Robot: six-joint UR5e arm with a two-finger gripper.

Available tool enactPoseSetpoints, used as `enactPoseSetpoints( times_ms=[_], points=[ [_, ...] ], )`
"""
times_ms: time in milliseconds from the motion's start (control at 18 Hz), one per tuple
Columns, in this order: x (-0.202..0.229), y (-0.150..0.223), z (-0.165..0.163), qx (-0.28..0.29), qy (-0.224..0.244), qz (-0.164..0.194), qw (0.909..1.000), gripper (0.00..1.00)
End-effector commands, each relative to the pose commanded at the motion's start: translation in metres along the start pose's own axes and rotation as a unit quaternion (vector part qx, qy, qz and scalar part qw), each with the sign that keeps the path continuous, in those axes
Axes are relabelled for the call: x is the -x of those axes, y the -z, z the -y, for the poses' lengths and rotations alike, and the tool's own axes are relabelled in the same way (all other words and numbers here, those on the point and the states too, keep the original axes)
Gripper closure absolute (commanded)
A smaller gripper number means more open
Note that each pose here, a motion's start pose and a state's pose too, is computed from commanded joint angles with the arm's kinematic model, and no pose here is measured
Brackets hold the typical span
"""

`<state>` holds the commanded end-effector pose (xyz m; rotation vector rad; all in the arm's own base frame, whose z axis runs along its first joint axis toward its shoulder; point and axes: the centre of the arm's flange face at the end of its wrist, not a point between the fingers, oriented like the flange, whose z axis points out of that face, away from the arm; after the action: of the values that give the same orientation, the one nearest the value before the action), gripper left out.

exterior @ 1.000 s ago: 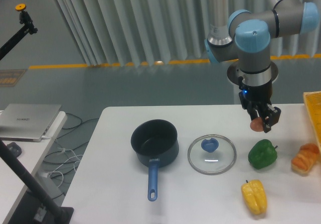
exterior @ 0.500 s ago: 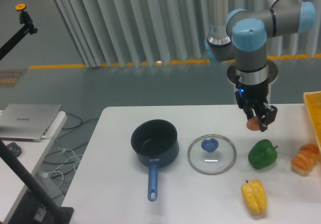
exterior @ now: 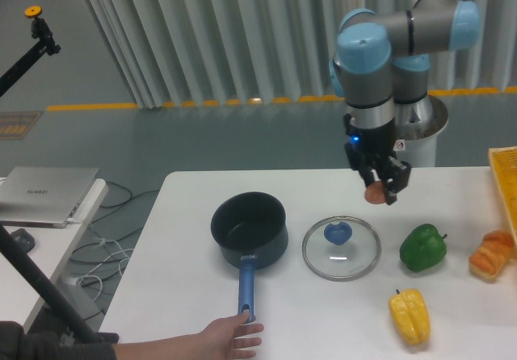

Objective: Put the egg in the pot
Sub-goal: 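Carry the held egg over toward the dark saucepan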

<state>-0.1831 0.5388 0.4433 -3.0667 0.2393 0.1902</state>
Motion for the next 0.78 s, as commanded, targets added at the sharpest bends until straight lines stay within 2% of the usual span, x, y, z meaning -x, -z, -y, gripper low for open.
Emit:
enactPoseSetpoints(
  times_ms=[333, 611, 778],
  points=[
    [-0.039, 0.005, 0.021, -0.004, 0.007, 0.002, 1.0000, 0.58],
    [-0.046, -0.002, 0.028, 0.001, -0.001, -0.002, 1.0000, 0.58],
    [-0.058, -0.008, 0.043, 0.002, 0.012, -0.002, 0.9999, 0.58]
  ],
)
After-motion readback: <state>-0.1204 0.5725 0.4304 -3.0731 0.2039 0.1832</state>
